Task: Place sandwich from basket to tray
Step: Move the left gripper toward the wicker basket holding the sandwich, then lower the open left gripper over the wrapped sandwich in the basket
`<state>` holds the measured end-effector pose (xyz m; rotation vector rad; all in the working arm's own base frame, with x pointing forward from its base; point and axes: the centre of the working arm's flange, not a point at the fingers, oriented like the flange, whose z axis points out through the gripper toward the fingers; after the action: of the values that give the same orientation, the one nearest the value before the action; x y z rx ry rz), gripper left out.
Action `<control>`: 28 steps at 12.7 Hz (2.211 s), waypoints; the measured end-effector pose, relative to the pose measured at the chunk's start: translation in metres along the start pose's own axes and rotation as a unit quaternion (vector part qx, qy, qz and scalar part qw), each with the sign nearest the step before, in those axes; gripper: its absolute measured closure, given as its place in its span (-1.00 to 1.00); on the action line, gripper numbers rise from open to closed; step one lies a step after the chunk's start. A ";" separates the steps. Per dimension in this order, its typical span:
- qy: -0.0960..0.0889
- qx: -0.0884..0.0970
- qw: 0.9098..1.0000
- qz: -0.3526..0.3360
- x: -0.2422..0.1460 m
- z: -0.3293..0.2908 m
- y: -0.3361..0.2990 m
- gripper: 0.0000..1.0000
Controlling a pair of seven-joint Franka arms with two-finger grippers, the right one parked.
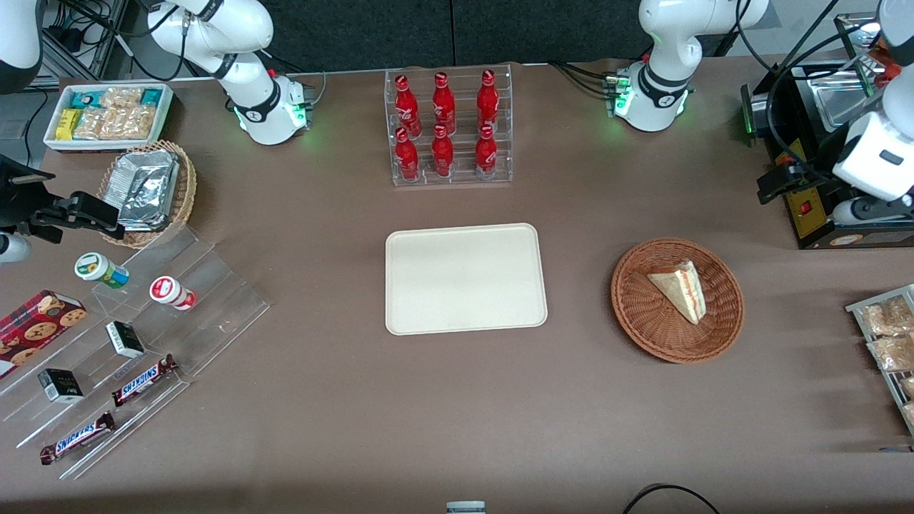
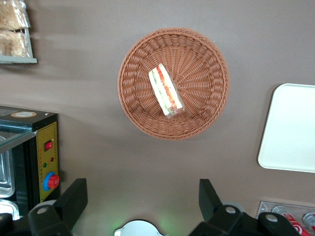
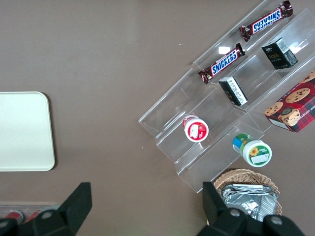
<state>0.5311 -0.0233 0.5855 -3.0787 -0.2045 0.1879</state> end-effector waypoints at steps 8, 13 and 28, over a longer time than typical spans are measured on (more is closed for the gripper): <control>0.044 -0.012 0.998 -0.045 0.025 0.126 0.005 -1.00; 0.064 -0.025 0.990 -0.120 0.025 0.182 0.007 -1.00; 0.026 -0.035 0.974 -0.222 0.046 0.287 0.037 -1.00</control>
<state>0.5455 -0.0413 0.2938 -2.9991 -0.8994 0.0797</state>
